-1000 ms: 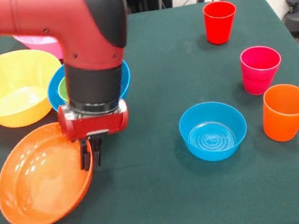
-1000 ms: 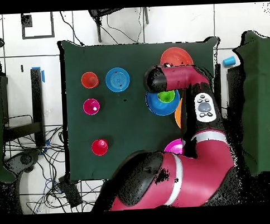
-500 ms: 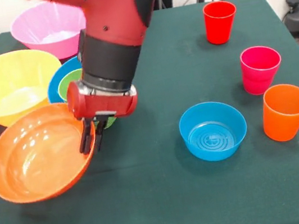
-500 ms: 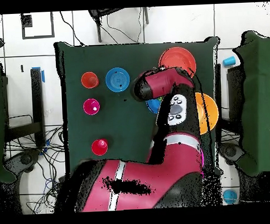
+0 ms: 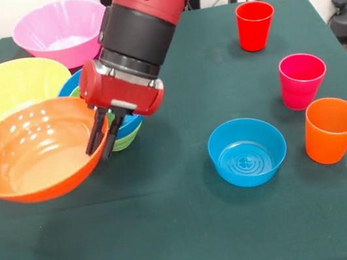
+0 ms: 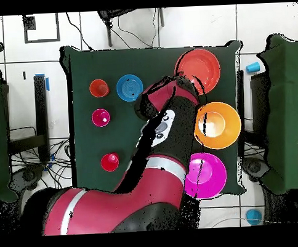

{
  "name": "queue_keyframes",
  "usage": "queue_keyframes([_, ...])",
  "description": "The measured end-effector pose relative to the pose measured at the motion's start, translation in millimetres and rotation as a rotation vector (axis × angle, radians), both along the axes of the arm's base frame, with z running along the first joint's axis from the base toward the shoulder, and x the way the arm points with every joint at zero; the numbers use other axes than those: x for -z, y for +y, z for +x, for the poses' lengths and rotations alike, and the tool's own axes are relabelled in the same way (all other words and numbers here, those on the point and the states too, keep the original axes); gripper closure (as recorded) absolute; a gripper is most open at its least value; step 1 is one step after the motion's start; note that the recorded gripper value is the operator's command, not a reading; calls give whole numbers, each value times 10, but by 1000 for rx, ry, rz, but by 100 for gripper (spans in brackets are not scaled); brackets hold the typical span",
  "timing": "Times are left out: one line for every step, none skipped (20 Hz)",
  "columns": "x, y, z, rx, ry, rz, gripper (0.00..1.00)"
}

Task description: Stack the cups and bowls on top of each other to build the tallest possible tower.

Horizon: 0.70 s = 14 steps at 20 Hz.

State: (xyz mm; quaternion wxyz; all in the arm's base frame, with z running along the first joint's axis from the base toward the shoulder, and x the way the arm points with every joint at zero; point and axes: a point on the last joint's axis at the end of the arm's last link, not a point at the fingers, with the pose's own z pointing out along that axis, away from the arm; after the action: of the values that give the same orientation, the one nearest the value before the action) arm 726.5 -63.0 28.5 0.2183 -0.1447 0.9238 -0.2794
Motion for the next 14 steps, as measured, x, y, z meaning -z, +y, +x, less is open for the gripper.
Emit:
queue_keyframes([-20,2,-3,5,-5,-3,100])
queue_keyframes([-40,3,-6,9,-9,-7,100])
queue_keyframes([-74,-2,-11,15,-15,-13,100])
queue_keyframes([-81,-4,-13,16,-17,-15,100])
queue_keyframes([-121,-33,-23,20,-20,-28,100])
queue_keyframes([-130,-45,-28,20,-19,-32,100])
queue_keyframes([-139,-59,-33,21,-19,-35,100])
queue_keyframes([-154,-92,-49,24,-17,-41,100])
queue_keyframes([-163,-114,-66,27,-15,-44,100])
queue_keyframes([-172,-132,-88,31,-13,-45,100])
queue_keyframes([-187,-148,-115,36,-11,-44,100])
queue_keyframes([-201,-164,-143,42,-8,-43,100])
queue_keyframes([-217,-182,-173,47,-6,-42,100])
queue_keyframes([-243,-210,-220,56,-2,-39,100])
